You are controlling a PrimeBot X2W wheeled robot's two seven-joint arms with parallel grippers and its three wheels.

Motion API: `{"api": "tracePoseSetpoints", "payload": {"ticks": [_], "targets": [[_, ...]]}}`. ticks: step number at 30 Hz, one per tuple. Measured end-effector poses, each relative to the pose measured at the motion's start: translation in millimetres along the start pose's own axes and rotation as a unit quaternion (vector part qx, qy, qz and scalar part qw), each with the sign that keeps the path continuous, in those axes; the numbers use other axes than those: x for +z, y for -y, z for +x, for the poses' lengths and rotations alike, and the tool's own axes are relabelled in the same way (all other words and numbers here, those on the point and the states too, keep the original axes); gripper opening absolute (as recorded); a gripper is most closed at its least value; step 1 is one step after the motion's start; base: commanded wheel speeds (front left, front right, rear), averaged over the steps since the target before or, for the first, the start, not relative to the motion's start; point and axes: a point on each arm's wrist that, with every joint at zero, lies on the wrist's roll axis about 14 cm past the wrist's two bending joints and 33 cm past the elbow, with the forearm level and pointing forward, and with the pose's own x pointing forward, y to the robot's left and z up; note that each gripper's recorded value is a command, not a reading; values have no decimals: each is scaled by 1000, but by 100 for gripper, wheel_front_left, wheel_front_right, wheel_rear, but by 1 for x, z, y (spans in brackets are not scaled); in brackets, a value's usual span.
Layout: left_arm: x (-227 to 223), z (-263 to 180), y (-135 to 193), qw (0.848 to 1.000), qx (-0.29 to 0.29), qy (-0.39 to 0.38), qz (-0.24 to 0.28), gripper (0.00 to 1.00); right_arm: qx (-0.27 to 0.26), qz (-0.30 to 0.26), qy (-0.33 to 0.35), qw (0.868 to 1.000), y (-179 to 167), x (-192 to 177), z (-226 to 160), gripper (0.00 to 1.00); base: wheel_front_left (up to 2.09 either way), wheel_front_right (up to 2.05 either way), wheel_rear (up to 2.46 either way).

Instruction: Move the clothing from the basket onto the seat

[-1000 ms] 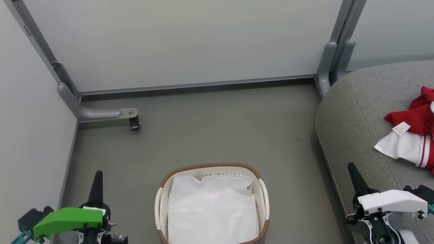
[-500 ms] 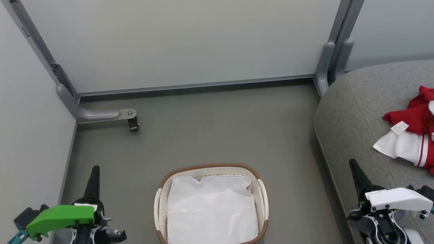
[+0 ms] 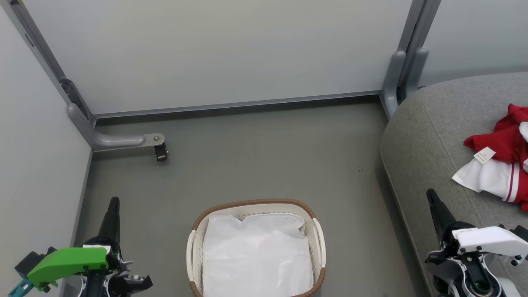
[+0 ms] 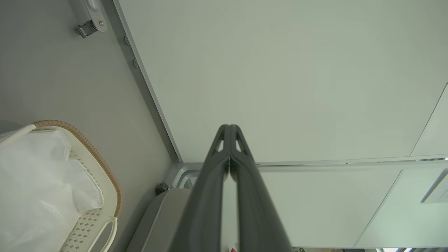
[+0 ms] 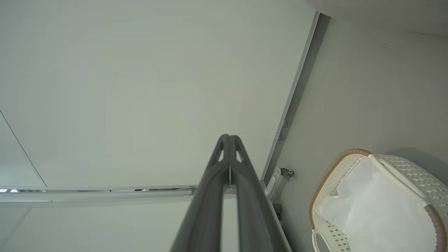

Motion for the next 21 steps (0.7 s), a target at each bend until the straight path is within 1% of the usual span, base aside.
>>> {"api": "tracePoseSetpoints", "payload": {"ticks": [14, 21], "targets": [[2, 3, 10, 999, -19, -2, -43, 0, 14, 46, 1, 999, -7, 4, 0, 0, 0, 0, 0], [2, 3, 11, 999, -20, -2, -44, 0, 15, 47, 2, 999, -8, 5, 0, 0, 0, 0, 0]]}}
